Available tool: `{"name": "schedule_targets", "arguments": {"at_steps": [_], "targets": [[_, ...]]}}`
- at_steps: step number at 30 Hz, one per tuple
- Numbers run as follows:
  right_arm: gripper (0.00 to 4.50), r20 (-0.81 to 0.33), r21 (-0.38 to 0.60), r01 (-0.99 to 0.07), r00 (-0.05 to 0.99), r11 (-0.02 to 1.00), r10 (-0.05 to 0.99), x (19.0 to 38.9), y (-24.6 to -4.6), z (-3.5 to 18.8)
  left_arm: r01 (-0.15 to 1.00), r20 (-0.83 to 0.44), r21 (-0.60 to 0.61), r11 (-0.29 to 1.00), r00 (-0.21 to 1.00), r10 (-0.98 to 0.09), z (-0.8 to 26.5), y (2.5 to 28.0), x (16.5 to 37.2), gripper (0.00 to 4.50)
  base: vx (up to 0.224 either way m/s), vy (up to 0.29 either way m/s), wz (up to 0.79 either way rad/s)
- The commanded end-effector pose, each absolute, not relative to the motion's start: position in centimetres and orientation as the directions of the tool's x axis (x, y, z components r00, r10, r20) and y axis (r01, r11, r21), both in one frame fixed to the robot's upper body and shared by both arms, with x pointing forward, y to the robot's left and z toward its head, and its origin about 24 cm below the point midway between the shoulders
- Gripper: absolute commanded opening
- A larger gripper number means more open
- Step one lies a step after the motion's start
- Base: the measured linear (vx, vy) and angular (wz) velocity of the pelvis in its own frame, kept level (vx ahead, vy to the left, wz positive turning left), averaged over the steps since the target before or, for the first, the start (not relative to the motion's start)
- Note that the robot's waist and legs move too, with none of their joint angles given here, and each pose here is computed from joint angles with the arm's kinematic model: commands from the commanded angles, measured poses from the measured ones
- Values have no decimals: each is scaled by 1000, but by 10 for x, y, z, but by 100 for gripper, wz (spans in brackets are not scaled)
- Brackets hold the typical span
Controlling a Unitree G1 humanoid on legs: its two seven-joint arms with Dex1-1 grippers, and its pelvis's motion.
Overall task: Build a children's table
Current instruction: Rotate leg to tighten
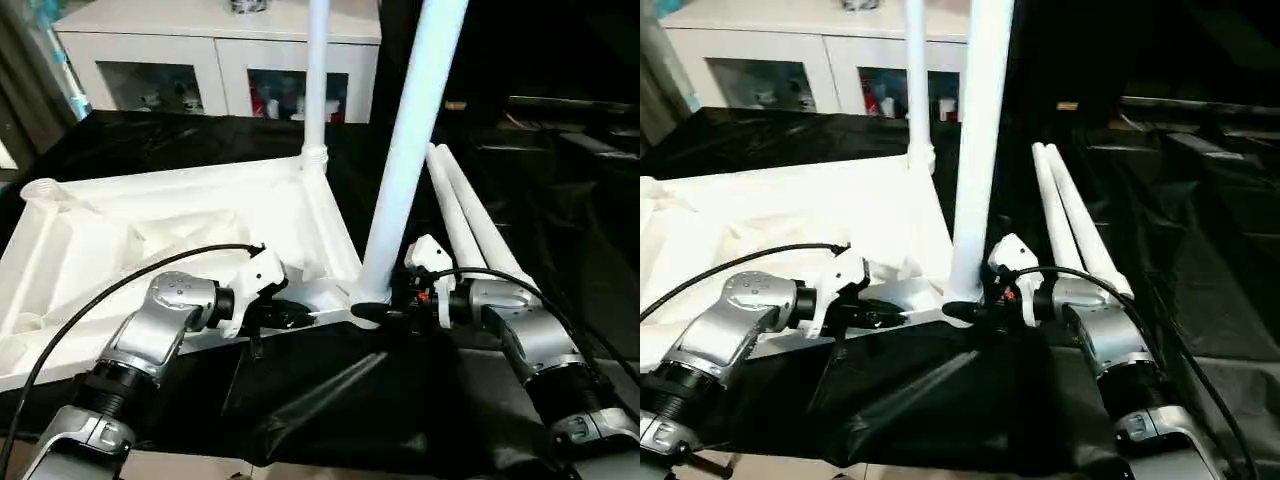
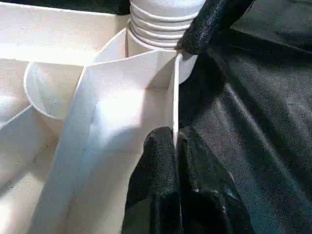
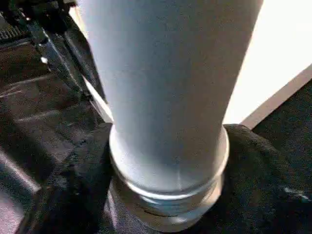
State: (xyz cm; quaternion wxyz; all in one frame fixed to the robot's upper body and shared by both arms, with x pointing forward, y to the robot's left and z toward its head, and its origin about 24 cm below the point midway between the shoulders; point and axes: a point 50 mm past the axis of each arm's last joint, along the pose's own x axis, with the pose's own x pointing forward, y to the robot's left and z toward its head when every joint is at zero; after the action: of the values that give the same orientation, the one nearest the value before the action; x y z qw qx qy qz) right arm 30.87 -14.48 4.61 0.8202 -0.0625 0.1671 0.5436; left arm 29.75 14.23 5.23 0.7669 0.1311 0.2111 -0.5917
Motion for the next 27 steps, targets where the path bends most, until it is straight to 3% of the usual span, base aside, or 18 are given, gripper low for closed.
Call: {"name": "schedule_targets", "arguments": {"at_steps": [1,4,8,11,13,19,20,22,25,26,27], "targets": [[308,-337,105,-915,335,389,880,306,-140,43,974,-436,-51,219,176,-883,56,132,295,0,0,0,0],[282,-334,108,-880,405,462,851,310,-137,38,955,-438,-18,295,258,-861,54,127,303,0,0,0,0],[274,-386,86,-700,632,709,672,325,-132,19,888,-444,47,458,429,-787,52,115,326,0,0,0,0],[272,-391,104,-649,670,753,631,326,-127,13,866,-430,51,497,468,-772,54,108,332,0,0,0,0],[272,-399,125,-573,719,810,570,328,-110,6,819,-398,61,571,545,-738,58,91,343,0,0,0,0],[272,-388,132,-531,749,837,537,334,-89,7,831,-369,47,554,530,-763,58,72,343,0,0,0,0],[328,-370,165,-542,740,824,561,334,-86,10,840,-368,43,541,516,-773,57,70,341,0,0,0,0],[342,-329,201,-598,705,776,629,334,-85,17,868,-367,38,495,473,-801,55,72,336,0,0,0,0],[348,-326,165,-638,685,753,652,334,-88,19,883,-367,32,468,446,-816,54,76,333,0,0,0,0],[377,-321,156,-661,669,734,671,333,-91,21,891,-367,28,453,431,-824,53,78,331,0,0,0,0],[377,-320,149,-679,655,719,685,332,-94,21,898,-368,23,440,417,-831,53,80,329,0,0,0,0]]}}
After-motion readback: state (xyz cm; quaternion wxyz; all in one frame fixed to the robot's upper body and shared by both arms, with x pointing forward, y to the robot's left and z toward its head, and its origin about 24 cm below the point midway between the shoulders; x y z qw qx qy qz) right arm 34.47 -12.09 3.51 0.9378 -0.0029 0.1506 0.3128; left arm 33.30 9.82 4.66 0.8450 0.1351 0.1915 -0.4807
